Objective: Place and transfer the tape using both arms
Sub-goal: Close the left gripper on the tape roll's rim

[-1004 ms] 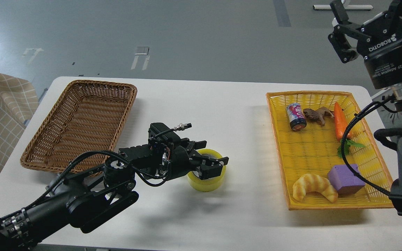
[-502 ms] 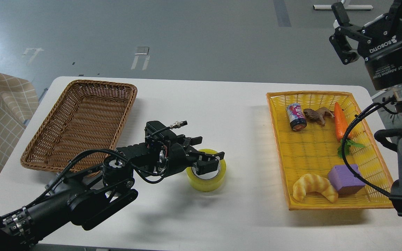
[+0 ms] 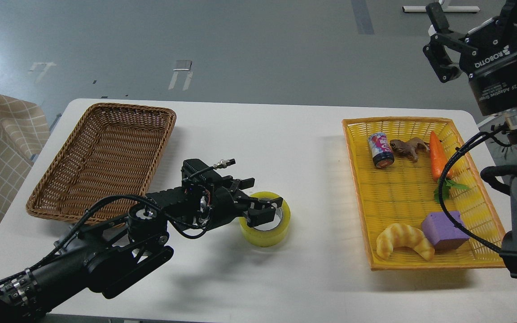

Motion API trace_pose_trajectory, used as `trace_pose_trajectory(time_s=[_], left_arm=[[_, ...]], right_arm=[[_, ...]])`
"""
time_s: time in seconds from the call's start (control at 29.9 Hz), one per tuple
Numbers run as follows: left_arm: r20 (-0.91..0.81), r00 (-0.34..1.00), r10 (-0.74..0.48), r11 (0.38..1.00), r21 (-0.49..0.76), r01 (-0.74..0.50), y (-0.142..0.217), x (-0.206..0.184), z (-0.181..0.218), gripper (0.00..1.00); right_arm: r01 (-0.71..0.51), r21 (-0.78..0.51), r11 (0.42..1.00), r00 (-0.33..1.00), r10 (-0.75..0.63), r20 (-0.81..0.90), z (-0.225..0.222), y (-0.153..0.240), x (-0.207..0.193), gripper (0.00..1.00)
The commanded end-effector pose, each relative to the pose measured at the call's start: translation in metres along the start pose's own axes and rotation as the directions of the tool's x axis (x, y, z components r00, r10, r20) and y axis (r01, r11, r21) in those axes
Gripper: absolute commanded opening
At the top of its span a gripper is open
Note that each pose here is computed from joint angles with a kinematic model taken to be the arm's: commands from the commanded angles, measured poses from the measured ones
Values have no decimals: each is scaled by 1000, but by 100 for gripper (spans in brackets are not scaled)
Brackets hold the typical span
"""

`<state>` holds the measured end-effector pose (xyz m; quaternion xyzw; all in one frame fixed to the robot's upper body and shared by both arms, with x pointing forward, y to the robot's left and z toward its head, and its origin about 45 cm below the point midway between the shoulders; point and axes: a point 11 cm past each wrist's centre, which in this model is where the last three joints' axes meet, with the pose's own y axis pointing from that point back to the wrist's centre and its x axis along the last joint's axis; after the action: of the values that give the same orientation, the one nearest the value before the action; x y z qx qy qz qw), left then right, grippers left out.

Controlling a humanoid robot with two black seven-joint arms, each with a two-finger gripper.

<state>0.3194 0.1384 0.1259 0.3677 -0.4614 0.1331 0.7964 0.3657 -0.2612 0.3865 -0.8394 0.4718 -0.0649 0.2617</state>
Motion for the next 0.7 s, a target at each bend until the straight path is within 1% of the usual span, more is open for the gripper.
trace_pose_trajectory(time_s=[0.0, 0.23, 0.47, 0.57, 0.67], left_arm=[[-2, 1000, -3, 1000, 4, 3, 0, -1, -2, 98], [-5, 1000, -9, 1000, 12, 10, 0, -5, -5, 98], [22, 999, -26, 1000, 14, 26, 4, -15, -7, 97], [22, 999, -28, 999, 19, 28, 5, -16, -10, 95], [22, 999, -28, 999, 19, 28, 5, -16, -10, 95]], right_arm=[[-1, -1, 1000, 1000, 1, -1, 0, 1, 0, 100], [-6, -6, 1000, 1000, 6, 0, 2, 3, 1, 100], [-41, -3, 999, 999, 41, -3, 0, 5, 6, 100], [-50, -8, 999, 999, 50, -2, 2, 7, 8, 100], [-50, -8, 999, 999, 50, -2, 2, 7, 8, 100]])
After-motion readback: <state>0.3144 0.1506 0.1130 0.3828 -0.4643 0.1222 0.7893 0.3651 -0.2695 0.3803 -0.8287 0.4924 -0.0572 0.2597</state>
